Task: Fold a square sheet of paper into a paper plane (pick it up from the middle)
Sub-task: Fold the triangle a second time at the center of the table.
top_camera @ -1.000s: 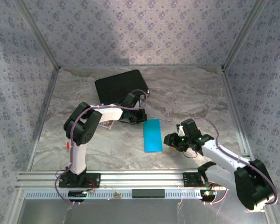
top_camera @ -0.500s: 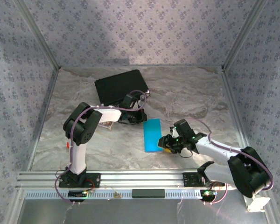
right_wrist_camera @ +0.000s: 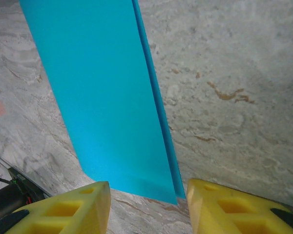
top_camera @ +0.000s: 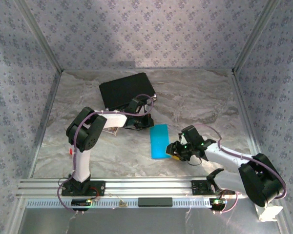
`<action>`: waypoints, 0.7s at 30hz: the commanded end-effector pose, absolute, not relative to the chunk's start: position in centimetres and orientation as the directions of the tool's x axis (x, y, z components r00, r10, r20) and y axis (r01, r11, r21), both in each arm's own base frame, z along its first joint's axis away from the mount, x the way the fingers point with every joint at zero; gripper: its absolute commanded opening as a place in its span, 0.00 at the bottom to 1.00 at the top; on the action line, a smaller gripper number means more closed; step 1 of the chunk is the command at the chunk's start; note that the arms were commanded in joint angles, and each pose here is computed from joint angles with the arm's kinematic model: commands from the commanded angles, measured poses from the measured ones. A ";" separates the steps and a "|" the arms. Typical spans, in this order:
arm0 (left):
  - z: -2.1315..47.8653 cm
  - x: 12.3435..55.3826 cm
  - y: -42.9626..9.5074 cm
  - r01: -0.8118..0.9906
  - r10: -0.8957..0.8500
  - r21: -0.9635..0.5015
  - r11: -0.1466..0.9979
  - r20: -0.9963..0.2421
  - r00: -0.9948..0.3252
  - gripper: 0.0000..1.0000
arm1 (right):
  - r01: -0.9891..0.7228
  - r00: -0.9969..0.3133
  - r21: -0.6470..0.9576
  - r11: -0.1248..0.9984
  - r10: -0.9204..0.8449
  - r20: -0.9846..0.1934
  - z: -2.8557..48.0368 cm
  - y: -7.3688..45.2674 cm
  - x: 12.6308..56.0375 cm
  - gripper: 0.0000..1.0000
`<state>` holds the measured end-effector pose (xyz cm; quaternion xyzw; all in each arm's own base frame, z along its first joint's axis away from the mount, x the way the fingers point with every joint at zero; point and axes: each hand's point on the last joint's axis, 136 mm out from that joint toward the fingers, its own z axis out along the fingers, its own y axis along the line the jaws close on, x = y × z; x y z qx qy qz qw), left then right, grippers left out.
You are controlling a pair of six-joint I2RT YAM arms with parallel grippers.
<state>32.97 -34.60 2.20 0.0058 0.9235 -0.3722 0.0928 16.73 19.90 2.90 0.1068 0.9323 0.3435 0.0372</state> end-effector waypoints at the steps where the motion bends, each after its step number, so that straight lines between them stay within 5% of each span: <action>1: -1.6 30.9 -32.4 0.004 -0.056 -0.607 0.795 -0.081 -0.995 0.04 | 0.180 -0.976 0.667 0.723 0.217 0.028 2.7 20.4 16.3 0.45; 11: -1.8 30.7 -32.8 0.000 -0.049 -0.626 0.780 -0.062 -0.997 0.04 | 0.137 -0.977 0.712 0.688 0.212 -0.017 4.1 21.4 17.6 0.42; 21: -1.2 30.8 -33.3 0.014 -0.039 -0.649 0.761 -0.068 -0.997 0.04 | 0.063 -0.982 0.786 0.615 0.177 -0.059 5.8 22.5 20.8 0.52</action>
